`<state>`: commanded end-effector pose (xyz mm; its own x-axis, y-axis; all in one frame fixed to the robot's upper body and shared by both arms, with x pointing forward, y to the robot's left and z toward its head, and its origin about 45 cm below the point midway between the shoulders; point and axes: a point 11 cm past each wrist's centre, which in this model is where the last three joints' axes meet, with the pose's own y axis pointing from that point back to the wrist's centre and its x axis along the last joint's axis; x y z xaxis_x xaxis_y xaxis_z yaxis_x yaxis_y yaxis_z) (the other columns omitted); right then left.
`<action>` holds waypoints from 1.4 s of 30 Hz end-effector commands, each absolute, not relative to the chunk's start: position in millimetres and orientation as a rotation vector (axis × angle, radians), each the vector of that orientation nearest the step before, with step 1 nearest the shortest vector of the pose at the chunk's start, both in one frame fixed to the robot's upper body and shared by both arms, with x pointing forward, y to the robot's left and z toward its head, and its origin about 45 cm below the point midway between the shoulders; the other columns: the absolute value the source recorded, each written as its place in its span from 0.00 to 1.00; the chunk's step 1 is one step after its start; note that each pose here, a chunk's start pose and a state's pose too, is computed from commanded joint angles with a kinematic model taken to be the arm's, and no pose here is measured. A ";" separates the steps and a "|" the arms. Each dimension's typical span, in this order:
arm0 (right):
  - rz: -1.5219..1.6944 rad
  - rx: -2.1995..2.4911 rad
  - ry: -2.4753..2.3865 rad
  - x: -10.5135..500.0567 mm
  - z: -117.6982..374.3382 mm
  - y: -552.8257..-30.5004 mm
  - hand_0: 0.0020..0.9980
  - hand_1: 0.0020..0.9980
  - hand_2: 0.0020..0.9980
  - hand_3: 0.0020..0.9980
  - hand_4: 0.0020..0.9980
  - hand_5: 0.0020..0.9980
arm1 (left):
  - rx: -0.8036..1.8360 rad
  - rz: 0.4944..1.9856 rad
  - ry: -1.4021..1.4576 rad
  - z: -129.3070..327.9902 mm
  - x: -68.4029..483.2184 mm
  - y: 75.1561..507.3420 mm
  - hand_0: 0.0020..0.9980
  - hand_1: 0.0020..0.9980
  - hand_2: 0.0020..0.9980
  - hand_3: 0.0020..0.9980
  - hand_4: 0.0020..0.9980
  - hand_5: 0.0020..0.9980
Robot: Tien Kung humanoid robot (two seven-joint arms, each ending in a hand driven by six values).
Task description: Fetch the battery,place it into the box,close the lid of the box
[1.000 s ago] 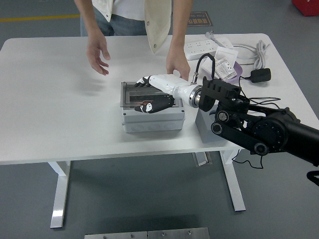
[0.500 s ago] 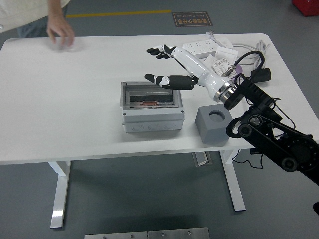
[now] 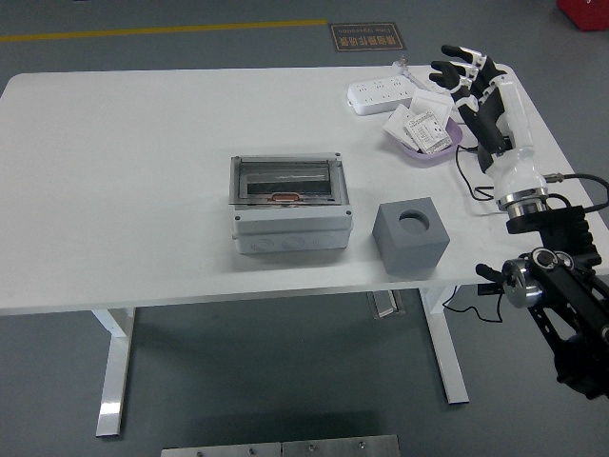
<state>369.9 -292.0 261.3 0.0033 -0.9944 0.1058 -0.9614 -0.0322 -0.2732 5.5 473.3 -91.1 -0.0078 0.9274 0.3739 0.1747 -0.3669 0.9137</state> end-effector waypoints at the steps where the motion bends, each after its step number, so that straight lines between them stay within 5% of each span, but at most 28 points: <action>1: -0.417 -2.145 2.124 368.1 254.8 -296.1 0.74 0.65 0.66 0.67 0.86 0.62 | 1.603 1.436 1.163 -90.9 5.4 473.8 0.57 0.59 0.50 0.56 0.52 0.00; 14: -0.477 -2.291 2.296 370.1 212.1 -321.8 0.76 0.70 0.70 0.75 0.93 0.66 | 1.613 1.450 1.154 -87.4 5.8 481.5 0.57 0.59 0.50 0.56 0.52 0.00; 21: -0.301 -2.234 2.306 371.9 205.9 -333.1 0.79 0.73 0.74 0.76 0.92 0.61 | 1.611 1.457 1.158 -87.2 4.4 482.2 0.57 0.59 0.50 0.56 0.52 0.00; 22: -0.271 -2.221 2.291 371.5 207.9 -332.6 0.81 0.76 0.78 0.80 0.90 0.51 | 1.609 1.458 1.160 -87.7 3.7 481.3 0.57 0.59 0.50 0.56 0.52 0.00; 27: -0.177 -2.175 2.205 368.3 222.6 -324.7 0.81 0.76 0.78 0.80 0.90 0.51 | 1.598 1.454 1.170 -90.4 2.4 475.7 0.57 0.59 0.50 0.56 0.52 0.00; 28: -0.170 -2.173 2.193 367.5 224.7 -323.0 0.80 0.76 0.77 0.80 0.79 0.37 | 1.597 1.454 1.171 -90.7 2.4 475.0 0.57 0.59 0.50 0.56 0.52 0.00; 32: -0.191 -2.148 2.172 364.8 231.4 -319.4 0.80 0.76 0.77 0.80 0.79 0.37 | 1.594 1.453 1.170 -91.2 3.0 473.9 0.57 0.59 0.50 0.56 0.52 0.00; 33: -0.227 -2.121 2.177 364.0 235.5 -319.7 0.79 0.75 0.77 0.81 0.64 0.27 | 1.594 1.454 1.169 -91.1 3.3 474.1 0.57 0.59 0.50 0.56 0.52 0.00; 38: -0.432 -1.988 2.220 361.7 252.6 -319.8 0.79 0.75 0.77 0.81 0.64 0.27 | 1.596 1.457 1.167 -90.6 3.4 475.1 0.57 0.59 0.50 0.56 0.52 0.00; 39: -0.464 -1.966 2.232 361.8 254.0 -319.6 0.77 0.72 0.71 0.71 0.59 0.26 | 1.596 1.458 1.167 -90.7 3.2 475.1 0.57 0.59 0.50 0.56 0.52 0.00; 42: -0.535 -1.896 2.277 363.2 256.0 -321.1 0.77 0.72 0.71 0.71 0.59 0.26 | 1.596 1.457 1.169 -90.9 2.8 474.5 0.57 0.59 0.50 0.56 0.52 0.00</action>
